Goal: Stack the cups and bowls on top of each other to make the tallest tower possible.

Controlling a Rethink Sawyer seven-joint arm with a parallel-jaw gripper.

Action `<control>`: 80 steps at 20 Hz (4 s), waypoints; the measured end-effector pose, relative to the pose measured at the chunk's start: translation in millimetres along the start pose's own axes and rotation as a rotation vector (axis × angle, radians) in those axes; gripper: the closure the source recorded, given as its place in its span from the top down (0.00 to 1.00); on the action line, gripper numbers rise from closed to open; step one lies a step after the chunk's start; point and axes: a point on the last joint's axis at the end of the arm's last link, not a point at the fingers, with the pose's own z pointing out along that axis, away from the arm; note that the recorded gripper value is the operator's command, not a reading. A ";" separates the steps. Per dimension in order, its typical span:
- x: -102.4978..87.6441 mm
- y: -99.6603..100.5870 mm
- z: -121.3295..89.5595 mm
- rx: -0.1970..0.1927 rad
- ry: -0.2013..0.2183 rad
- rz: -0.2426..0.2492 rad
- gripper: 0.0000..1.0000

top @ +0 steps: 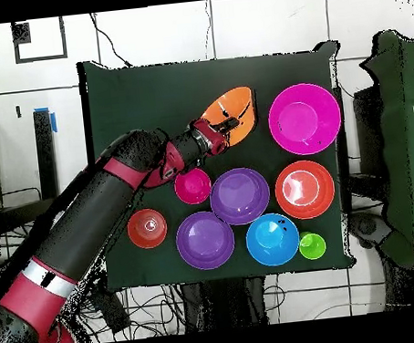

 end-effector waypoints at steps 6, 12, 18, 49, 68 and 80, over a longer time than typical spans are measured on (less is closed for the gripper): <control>-7.4 13.6 5.9 0.072 0.036 0.006 0.00; -9.7 24.3 13.0 0.146 0.042 -0.028 0.00; -8.4 31.9 11.4 0.169 0.027 -0.064 0.00; -22.3 62.0 33.0 0.317 0.070 -0.065 0.00; -25.6 81.9 48.1 0.425 0.064 -0.062 0.00; -31.4 92.8 61.9 0.506 0.028 0.139 0.00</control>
